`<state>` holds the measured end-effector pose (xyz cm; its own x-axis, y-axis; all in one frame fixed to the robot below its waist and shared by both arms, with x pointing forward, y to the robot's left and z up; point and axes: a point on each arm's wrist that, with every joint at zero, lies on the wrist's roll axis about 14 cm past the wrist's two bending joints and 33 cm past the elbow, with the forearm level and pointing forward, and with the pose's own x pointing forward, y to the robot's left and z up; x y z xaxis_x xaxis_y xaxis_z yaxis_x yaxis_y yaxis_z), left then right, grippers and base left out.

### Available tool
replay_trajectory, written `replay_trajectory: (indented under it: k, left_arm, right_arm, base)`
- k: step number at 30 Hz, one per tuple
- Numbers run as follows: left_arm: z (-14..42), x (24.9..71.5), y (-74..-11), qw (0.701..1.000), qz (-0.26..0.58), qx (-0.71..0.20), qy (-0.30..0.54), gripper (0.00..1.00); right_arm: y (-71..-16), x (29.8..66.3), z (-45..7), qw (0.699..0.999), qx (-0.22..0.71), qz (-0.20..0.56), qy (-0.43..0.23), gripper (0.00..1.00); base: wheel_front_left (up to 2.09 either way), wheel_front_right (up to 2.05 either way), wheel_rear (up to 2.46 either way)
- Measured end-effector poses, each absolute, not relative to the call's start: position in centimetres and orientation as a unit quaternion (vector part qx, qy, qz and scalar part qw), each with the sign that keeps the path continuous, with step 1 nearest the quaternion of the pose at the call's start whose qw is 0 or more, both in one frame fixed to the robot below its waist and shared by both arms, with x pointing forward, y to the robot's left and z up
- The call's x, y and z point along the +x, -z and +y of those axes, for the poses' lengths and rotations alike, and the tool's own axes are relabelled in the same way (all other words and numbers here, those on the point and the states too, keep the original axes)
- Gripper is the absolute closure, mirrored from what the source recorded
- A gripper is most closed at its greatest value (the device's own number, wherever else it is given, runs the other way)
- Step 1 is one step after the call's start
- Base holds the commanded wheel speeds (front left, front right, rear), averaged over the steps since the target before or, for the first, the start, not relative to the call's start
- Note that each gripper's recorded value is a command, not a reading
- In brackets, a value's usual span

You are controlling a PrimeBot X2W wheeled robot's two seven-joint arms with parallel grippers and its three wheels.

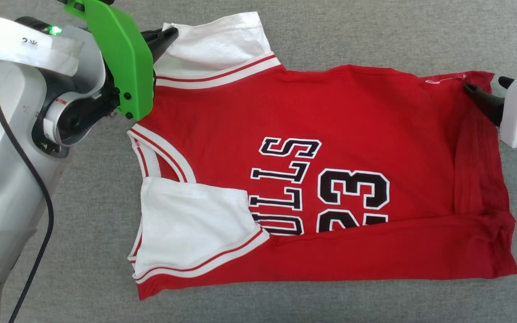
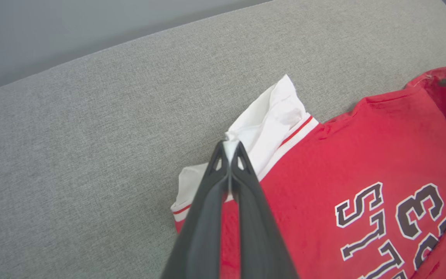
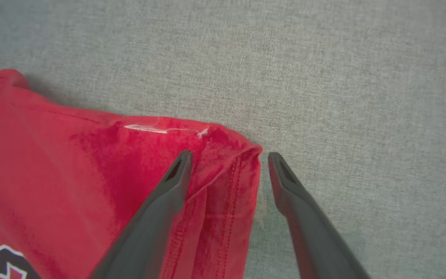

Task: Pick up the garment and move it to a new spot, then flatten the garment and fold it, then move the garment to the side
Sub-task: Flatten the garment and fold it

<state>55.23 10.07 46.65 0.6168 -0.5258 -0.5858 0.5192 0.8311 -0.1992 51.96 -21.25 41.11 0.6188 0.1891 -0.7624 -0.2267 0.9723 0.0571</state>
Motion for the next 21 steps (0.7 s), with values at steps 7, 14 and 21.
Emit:
replay_trajectory:
  k: [7, 14, 21]
  left_arm:
    - [10.6, 55.3, -45.2, 0.897, 0.338, -0.009, 0.286, 1.0]
    - [11.0, 55.5, -43.8, 0.895, 0.347, -0.015, 0.279, 1.0]
    - [12.0, 55.8, -44.1, 0.906, 0.335, -0.022, 0.26, 1.0]
  right_arm:
    - [-38.4, 52.2, -20.4, 0.875, -0.042, 0.464, -0.131, 0.0]
    - [-36.7, 52.2, -19.9, 0.861, -0.059, 0.485, -0.145, 0.17]
    - [-37.3, 52.2, -19.3, 0.87, -0.054, 0.466, -0.155, 1.0]
  base:
    - [0.0, 0.0, 0.0]
    - [0.0, 0.0, 0.0]
    - [0.0, 0.0, 0.0]
